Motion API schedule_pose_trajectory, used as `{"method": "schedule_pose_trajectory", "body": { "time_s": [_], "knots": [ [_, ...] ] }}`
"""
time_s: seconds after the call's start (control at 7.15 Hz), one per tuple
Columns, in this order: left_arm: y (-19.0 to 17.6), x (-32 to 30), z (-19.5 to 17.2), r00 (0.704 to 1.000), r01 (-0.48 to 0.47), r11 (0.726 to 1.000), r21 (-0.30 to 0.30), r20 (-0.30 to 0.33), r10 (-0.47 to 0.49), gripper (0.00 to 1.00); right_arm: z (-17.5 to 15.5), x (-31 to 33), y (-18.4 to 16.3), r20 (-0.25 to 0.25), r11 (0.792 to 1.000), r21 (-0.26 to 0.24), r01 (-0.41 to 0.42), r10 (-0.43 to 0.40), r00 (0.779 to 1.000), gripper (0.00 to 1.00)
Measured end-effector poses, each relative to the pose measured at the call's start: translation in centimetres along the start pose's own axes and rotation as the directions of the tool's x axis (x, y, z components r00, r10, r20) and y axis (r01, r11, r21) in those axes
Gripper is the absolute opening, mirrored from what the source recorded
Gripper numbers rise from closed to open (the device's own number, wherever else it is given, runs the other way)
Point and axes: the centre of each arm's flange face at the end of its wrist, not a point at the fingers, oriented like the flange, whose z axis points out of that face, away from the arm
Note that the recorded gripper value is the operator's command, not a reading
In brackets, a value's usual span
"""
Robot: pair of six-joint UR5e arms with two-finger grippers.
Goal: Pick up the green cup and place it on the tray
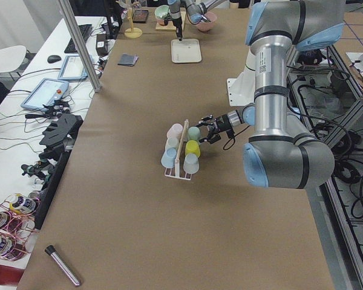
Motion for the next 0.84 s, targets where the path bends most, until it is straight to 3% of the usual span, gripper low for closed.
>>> {"method": "schedule_pose_trajectory", "body": {
  "time_s": [0.56, 0.84],
  "knots": [
    [-1.3, -0.6, 1.9, 1.0, 0.006, 0.999, -0.033, -0.024, -0.007, 0.95, 0.0, 0.1, 0.1, 0.0, 1.0, 0.0, 0.002, -0.002, 1.0, 0.35],
    [-1.6, -0.7, 2.2, 1.0, 0.006, 0.999, -0.036, -0.027, -0.007, 0.73, 0.0, 0.0, 0.0, 0.002, 1.0, 0.002, 0.004, -0.004, 1.0, 0.35]
  ]
}}
